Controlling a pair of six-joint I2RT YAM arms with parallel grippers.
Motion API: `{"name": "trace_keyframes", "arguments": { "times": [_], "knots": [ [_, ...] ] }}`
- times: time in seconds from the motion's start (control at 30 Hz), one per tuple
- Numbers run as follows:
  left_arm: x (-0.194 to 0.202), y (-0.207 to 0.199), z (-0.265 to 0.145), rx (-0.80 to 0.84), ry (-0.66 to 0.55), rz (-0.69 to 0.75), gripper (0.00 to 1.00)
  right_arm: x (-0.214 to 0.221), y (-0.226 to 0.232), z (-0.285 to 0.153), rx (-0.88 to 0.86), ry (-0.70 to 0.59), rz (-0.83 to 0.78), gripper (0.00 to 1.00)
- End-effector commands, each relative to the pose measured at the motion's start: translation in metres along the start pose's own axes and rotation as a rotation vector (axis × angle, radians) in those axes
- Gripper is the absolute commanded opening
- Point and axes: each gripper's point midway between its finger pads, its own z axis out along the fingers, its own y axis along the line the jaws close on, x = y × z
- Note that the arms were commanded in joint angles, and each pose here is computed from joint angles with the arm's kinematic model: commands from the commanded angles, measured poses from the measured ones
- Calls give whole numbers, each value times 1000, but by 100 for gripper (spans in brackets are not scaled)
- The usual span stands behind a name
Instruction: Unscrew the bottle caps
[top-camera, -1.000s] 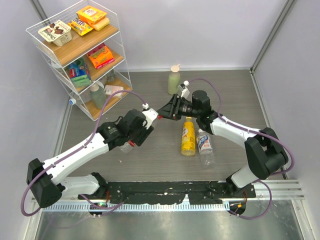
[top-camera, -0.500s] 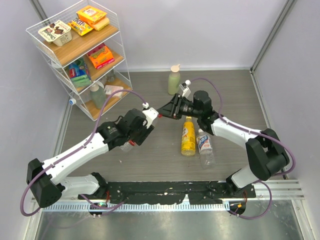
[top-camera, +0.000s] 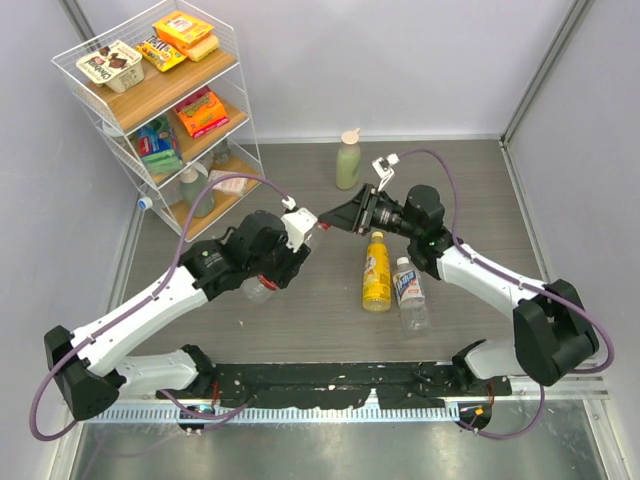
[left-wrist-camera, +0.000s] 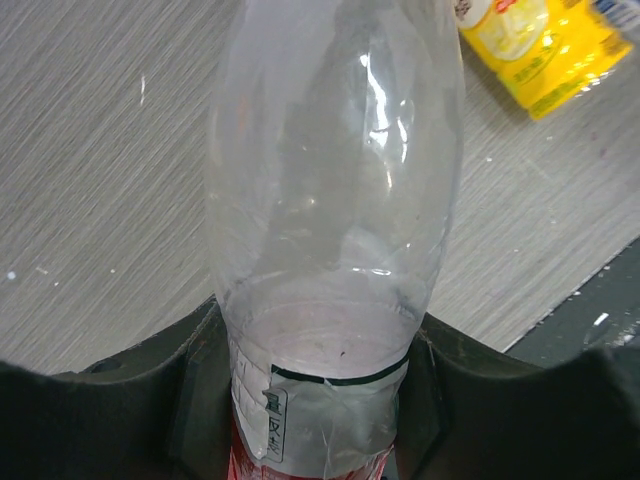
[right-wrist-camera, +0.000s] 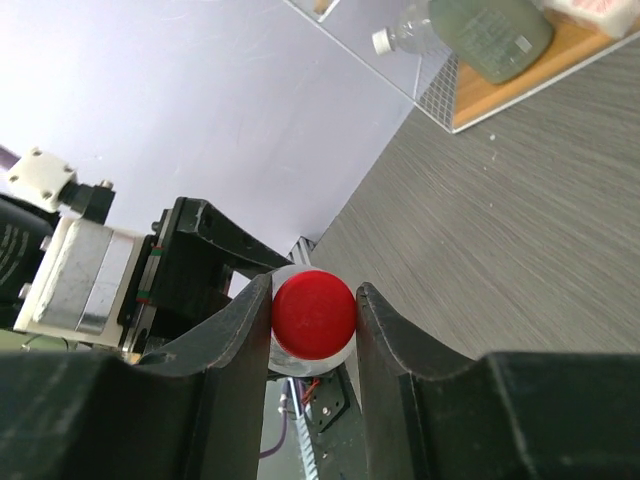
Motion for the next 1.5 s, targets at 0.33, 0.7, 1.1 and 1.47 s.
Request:
{"name": "trace_keyframes", "arguments": {
  "times": [0.33,0.7,1.1,1.47],
  "knots": [
    [-56,-68,-35,394,-138,-56,17,6,124,-47,-397,69,-385,2],
    [-78,-119,-81,745,-222,-66,17,15,164,-78,-507,81,-552,2],
    [-78,-125,-92,796,-257,-65,17,10,179,-89,-507,21,-585,20],
    [-54,-97,-66,593,-175,-66,17,-18,166,-78,-338,-89,-526,100]
  ]
}}
